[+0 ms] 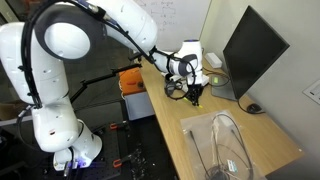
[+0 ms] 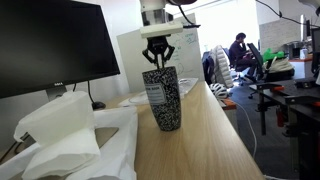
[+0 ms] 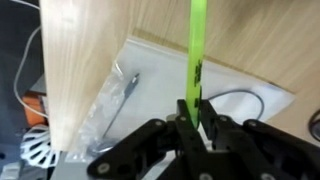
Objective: Put the yellow pen in the black mug cup
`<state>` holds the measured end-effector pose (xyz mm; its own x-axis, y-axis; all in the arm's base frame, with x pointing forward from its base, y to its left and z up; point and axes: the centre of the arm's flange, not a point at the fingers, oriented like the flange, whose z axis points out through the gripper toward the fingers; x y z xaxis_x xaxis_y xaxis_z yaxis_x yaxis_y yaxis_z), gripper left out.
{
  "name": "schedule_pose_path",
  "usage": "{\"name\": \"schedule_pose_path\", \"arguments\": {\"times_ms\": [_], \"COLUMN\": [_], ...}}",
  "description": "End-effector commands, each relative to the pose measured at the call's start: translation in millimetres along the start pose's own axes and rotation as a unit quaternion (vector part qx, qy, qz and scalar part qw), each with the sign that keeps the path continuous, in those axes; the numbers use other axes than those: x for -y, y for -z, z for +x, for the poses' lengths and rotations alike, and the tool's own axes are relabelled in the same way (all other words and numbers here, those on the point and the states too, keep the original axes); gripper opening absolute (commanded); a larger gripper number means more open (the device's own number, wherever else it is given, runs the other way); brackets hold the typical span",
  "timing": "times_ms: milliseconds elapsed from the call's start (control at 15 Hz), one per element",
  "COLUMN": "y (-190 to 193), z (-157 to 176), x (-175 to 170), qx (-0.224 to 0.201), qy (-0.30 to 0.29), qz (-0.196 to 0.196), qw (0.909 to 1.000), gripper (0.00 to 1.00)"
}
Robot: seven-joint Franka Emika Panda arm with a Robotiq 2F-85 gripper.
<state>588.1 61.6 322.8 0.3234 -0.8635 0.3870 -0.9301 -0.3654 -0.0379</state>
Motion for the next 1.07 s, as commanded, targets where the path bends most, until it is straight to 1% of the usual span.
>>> {"name": "schedule_pose_path", "arguments": {"times_ms": [0,67,133,400,533,600,867,1000], "y": [39,52,61,94,108,115,132,135], "z": [-22,-30,-38,-82,-104,-115,-152,-169], "x": [3,5,8,16,17,18,10,9], "qx": [-0.088,-0.118,-0.129,-0.197,-0.228,-0.248,-0.299,-0.311], "qy": [0.030,0.038,0.050,0.078,0.092,0.100,0.127,0.141], "qz": [0.012,0.022,0.028,0.053,0.068,0.077,0.092,0.101], "qw": [0.9956,0.9920,0.9899,0.9759,0.9668,0.9604,0.9413,0.9346], "gripper": [0.05,0.05,0.05,0.05,0.05,0.05,0.05,0.05]}}
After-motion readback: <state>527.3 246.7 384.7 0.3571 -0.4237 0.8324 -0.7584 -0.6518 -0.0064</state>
